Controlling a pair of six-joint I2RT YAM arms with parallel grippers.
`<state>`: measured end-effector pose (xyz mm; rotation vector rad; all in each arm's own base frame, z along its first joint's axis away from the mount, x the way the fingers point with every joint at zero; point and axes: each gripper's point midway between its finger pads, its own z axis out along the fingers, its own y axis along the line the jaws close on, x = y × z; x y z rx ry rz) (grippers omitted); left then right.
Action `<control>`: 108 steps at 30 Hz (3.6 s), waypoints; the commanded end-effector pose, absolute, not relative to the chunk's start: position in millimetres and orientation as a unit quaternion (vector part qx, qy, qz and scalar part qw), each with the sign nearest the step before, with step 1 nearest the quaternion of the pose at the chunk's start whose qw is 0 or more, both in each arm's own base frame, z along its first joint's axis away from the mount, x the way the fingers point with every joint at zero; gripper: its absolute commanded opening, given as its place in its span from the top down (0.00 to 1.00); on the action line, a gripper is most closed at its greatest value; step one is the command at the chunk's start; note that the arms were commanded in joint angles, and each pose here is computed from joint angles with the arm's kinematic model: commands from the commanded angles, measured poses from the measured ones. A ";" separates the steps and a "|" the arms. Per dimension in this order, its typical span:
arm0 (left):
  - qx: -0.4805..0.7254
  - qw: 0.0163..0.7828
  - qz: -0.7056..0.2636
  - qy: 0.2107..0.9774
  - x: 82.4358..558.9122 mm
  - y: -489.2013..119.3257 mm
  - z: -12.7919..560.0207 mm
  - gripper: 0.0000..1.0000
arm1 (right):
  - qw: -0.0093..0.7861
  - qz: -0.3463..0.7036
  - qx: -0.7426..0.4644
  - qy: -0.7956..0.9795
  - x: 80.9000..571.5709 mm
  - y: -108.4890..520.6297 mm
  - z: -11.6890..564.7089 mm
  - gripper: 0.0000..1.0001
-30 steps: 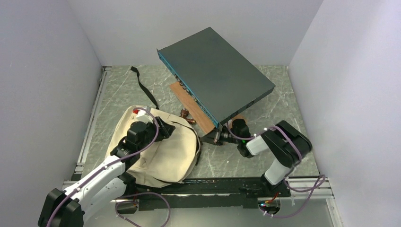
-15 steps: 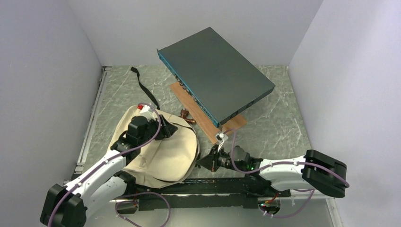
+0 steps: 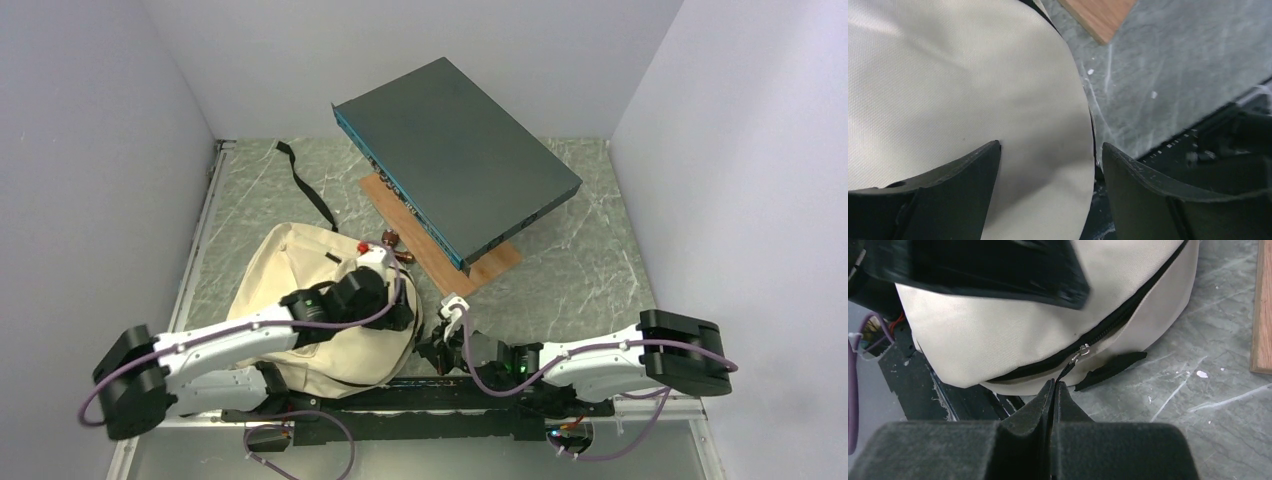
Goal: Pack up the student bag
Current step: Zip the student bag at the center of the board.
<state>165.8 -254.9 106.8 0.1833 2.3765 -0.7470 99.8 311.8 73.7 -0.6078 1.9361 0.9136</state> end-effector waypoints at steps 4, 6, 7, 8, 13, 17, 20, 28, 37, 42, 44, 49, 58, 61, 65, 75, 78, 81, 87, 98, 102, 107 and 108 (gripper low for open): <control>0.077 0.371 -0.165 0.911 187.4 -271.3 110.1 0.16 | 0.465 0.320 -0.281 0.776 92.0 317.3 77.2 1.00; 0.084 0.364 -0.165 0.913 186.7 -280.7 104.8 0.16 | 0.466 0.312 -0.295 0.774 87.4 320.7 77.0 1.00; 0.087 0.363 -0.163 0.913 187.1 -284.4 102.1 0.17 | 0.468 0.305 -0.301 0.773 85.7 322.2 76.9 1.00; 0.089 0.362 -0.158 0.914 187.7 -286.7 99.7 0.17 | 0.469 0.299 -0.307 0.772 84.0 324.1 76.7 1.00; 0.113 0.366 -0.097 0.919 199.8 -285.4 87.3 0.35 | 0.471 0.294 -0.312 0.771 79.0 327.0 75.3 1.00; 0.118 0.378 -0.068 0.916 207.5 -280.3 84.8 0.65 | 0.471 0.295 -0.331 0.763 68.4 332.8 79.2 1.00; 0.117 0.398 -0.060 0.908 215.7 -274.8 97.1 0.91 | 0.470 0.294 -0.350 0.755 54.3 339.6 81.7 1.00; 0.067 0.467 -0.093 0.877 237.1 -249.9 168.6 1.00 | 0.446 0.331 -0.416 0.720 -16.8 384.0 91.3 1.00; 0.005 0.525 -0.164 0.835 245.1 -212.5 246.9 1.00 | 0.470 0.359 -0.385 0.708 -20.5 394.1 110.4 1.00; 0.014 0.531 -0.217 0.819 241.4 -223.6 283.8 1.00 | 0.473 0.407 -0.383 0.681 -23.8 418.1 135.4 1.00; 0.033 0.542 -0.234 0.807 241.9 -231.4 304.3 1.00 | 0.466 0.405 -0.406 0.674 -31.1 428.8 132.4 1.00; 0.059 0.569 -0.233 0.786 245.5 -232.8 351.3 1.00 | 0.463 0.396 -0.447 0.655 -35.1 461.8 125.0 1.00; 0.077 0.634 -0.140 0.757 263.3 -200.9 415.5 1.00 | 0.443 0.399 -0.435 0.675 -17.0 483.8 105.8 1.00; 0.087 0.639 -0.114 0.756 269.5 -186.4 425.2 1.00 | 0.445 0.388 -0.405 0.698 -6.8 460.5 103.2 1.00; 0.118 0.610 -0.100 0.777 274.4 -173.3 412.8 1.00 | 0.468 0.348 -0.363 0.727 21.2 414.4 109.9 1.00; 0.142 0.458 -0.238 0.845 228.1 -204.5 305.1 0.43 | 0.484 0.340 -0.369 0.717 34.4 398.5 133.3 1.00; 0.128 0.429 -0.278 0.850 210.2 -208.9 283.8 0.40 | 0.484 0.341 -0.369 0.716 33.4 402.8 133.5 1.00; 0.143 0.386 -0.311 0.857 189.6 -221.6 250.9 0.39 | 0.481 0.348 -0.357 0.722 33.8 398.8 130.3 1.00; 0.212 0.326 -0.304 0.870 156.9 -255.3 192.9 0.38 | 0.463 0.357 -0.332 0.740 31.3 381.0 112.1 1.00; 0.259 0.294 -0.221 0.893 145.0 -272.8 121.0 0.46 | 0.445 0.355 -0.321 0.757 23.2 372.2 97.3 1.00; 0.249 0.298 -0.202 0.899 146.2 -263.0 110.8 0.57 | 0.447 0.347 -0.315 0.762 25.9 371.8 94.3 1.00; 0.252 0.303 -0.189 0.899 147.2 -255.4 106.7 0.76 | 0.450 0.341 -0.302 0.768 29.1 370.1 90.5 0.86; 0.256 0.301 -0.192 0.898 146.3 -256.5 107.1 0.83 | 0.450 0.338 -0.300 0.770 29.9 369.9 89.5 0.77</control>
